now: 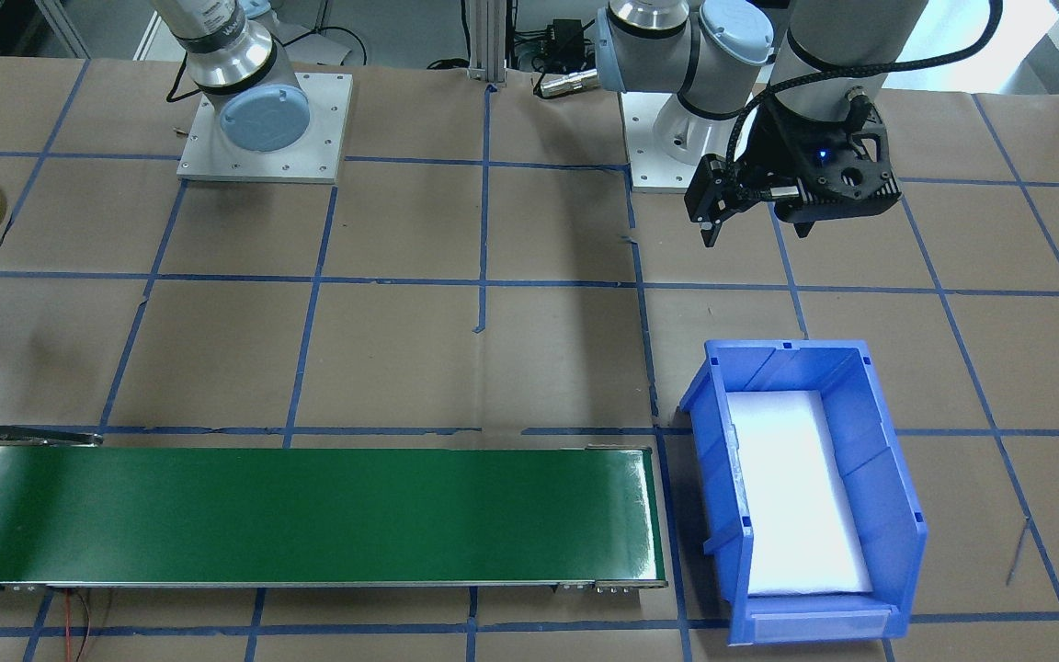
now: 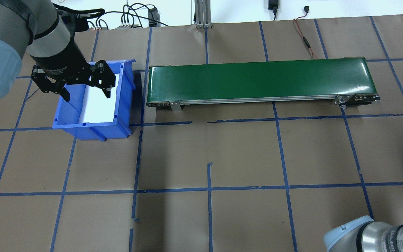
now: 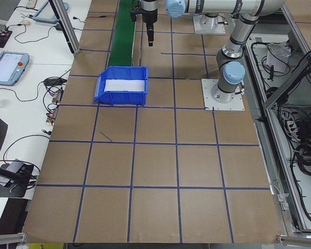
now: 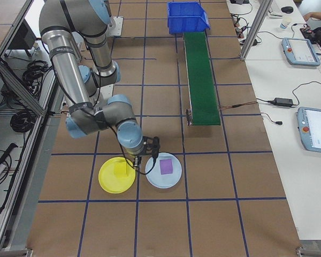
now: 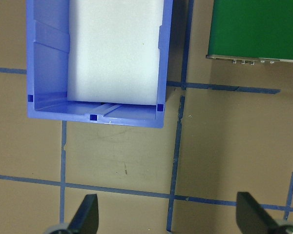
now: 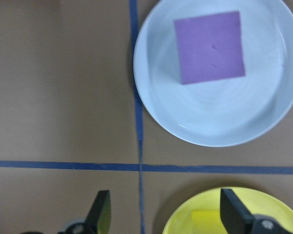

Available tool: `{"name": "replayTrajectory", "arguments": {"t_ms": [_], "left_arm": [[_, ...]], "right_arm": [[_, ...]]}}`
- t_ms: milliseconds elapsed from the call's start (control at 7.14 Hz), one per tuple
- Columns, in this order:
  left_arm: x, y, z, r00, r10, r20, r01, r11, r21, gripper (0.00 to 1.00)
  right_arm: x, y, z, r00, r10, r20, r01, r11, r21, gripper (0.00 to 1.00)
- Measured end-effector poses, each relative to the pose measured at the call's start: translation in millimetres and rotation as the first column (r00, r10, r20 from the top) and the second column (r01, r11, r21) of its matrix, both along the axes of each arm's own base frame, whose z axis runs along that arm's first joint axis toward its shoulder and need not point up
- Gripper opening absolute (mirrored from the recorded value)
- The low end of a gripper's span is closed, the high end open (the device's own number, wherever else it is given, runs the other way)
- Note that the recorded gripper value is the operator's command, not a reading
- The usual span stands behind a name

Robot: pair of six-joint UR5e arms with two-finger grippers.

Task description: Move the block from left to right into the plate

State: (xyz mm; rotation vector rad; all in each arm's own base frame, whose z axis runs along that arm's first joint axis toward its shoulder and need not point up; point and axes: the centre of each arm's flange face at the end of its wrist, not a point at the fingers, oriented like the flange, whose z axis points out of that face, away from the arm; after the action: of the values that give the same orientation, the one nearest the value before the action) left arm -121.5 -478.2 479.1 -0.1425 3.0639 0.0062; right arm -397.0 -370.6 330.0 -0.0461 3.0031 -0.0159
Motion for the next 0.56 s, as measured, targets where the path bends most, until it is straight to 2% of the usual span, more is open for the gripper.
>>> {"name": "replayTrajectory", "arguments": {"t_ms": [140,420,560], "left_arm": [[0,0,0,1.0,0.0,0.0,0.0,1.0,0.0,1.0],[0,0,0,1.0,0.0,0.0,0.0,1.0,0.0,1.0],[0,0,0,1.0,0.0,0.0,0.0,1.0,0.0,1.0]], "right_arm": [[44,-29,29,0.998,0.067,-0.009,-0.067,0.998,0.002,0.82],[133,-53,88,0.989,0.146,-0.001,-0.146,0.989,0.008,0.82],[180,-63,114,0.982,0.188,-0.017,-0.188,0.982,0.002,0.82]]}}
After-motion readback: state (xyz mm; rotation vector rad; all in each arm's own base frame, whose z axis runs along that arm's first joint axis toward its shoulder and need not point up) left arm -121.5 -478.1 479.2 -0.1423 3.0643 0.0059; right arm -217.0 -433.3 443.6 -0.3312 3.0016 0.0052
